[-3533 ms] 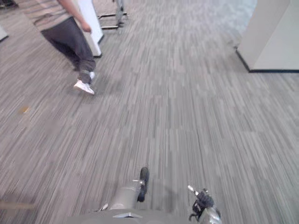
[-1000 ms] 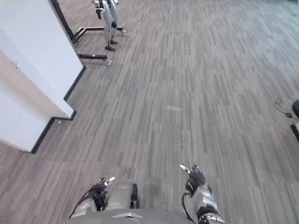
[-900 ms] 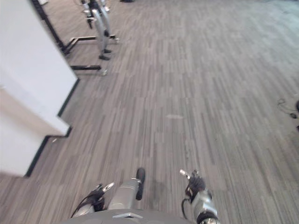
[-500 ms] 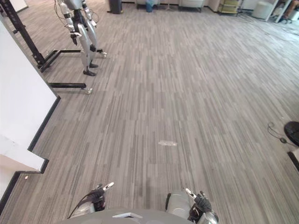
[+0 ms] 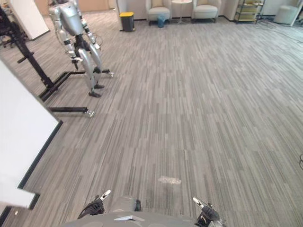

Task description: Organize washtable

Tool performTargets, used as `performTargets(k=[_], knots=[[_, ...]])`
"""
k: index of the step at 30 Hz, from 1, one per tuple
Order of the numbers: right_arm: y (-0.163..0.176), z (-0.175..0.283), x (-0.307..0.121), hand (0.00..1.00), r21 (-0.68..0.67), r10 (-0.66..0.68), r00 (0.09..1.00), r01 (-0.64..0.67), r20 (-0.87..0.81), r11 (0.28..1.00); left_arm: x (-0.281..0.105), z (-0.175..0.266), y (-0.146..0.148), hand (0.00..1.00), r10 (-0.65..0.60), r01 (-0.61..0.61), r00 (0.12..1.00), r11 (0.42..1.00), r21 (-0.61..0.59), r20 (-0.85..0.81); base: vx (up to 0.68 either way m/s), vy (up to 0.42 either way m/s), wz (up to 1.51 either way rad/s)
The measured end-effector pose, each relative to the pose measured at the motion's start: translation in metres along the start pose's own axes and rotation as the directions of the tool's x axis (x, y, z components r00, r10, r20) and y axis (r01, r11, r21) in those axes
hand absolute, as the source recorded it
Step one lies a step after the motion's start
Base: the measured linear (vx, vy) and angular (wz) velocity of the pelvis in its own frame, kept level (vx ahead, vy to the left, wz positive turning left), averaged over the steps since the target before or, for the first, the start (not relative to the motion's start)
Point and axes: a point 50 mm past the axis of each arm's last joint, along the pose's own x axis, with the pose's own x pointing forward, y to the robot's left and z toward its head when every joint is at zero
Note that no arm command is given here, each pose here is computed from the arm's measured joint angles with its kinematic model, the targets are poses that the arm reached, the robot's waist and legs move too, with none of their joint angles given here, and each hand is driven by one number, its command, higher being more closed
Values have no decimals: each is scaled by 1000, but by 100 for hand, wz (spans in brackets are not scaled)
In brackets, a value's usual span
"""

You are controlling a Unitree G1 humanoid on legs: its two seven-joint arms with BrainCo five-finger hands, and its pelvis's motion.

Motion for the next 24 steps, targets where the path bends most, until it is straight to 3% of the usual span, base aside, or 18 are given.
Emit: performTargets(k=[7,10,17,24], knots=[[7,-17,-3,0,13,11,999,-11,-41,1000,2,6,10,0,22,-22,1000,999,28,7,294,147,11],[5,-15,-3,0,17,10,999,-9,-33,1000,4,10,9,0,0,0,1000,995,101,2,212,246,25],[4,-18,-4,0,11,18,999,-18,-38,1000,4,7,1,0,-26,28,1000,991,133,-17,-89,103,4],[-3,-25,-6,0,-28,9,998,-11,-63,1000,1,-9,-4,0,-34,41,997,993,111,-62,56,-136,10]])
